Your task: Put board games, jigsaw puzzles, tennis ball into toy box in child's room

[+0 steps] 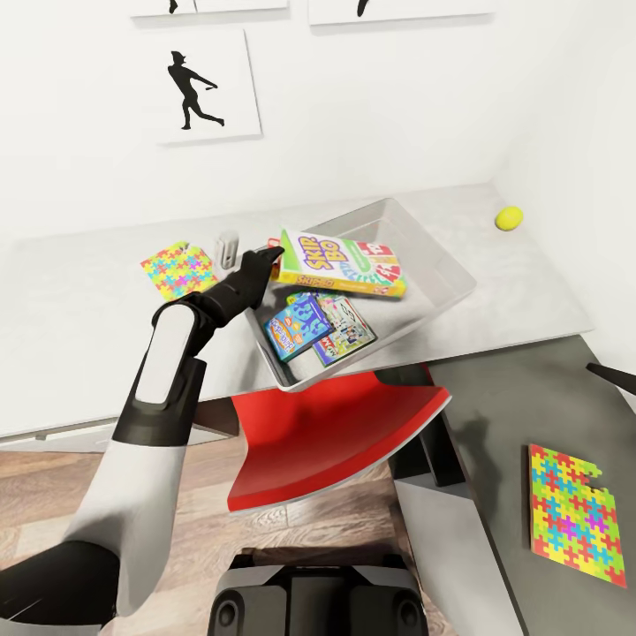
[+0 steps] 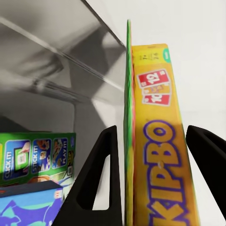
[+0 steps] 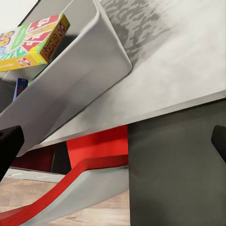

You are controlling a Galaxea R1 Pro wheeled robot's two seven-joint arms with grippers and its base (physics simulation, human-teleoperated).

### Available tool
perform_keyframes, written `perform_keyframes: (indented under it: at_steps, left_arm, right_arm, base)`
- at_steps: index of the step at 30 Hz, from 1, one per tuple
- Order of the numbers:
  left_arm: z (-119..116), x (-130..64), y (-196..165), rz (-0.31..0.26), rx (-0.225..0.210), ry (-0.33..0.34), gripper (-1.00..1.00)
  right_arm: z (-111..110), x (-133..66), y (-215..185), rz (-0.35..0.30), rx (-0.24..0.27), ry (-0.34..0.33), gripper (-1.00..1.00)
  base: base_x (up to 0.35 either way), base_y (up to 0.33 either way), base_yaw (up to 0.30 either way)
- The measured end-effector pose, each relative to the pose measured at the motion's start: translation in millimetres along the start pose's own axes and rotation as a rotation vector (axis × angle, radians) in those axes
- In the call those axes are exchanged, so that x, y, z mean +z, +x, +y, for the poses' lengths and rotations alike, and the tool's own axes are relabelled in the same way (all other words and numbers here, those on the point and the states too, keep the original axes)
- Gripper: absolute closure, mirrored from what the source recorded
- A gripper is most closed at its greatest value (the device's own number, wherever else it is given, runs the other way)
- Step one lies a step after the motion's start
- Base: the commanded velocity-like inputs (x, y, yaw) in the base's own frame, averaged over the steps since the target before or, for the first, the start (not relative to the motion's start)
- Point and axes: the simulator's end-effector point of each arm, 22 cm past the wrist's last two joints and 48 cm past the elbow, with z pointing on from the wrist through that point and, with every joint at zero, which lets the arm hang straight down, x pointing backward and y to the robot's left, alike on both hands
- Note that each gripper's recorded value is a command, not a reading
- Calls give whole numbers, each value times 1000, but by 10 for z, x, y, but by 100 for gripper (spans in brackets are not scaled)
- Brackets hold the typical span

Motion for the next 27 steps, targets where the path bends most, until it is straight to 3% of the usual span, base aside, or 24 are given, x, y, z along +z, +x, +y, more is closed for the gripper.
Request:
perform_keyframes:
  at_steps: [27]
  left_arm:
    - [-61, 105, 56, 18, -14, 4, 100]
  right_arm:
    - [4, -1, -3, -1, -1, -1, -100]
  base:
    - [0, 0, 0]
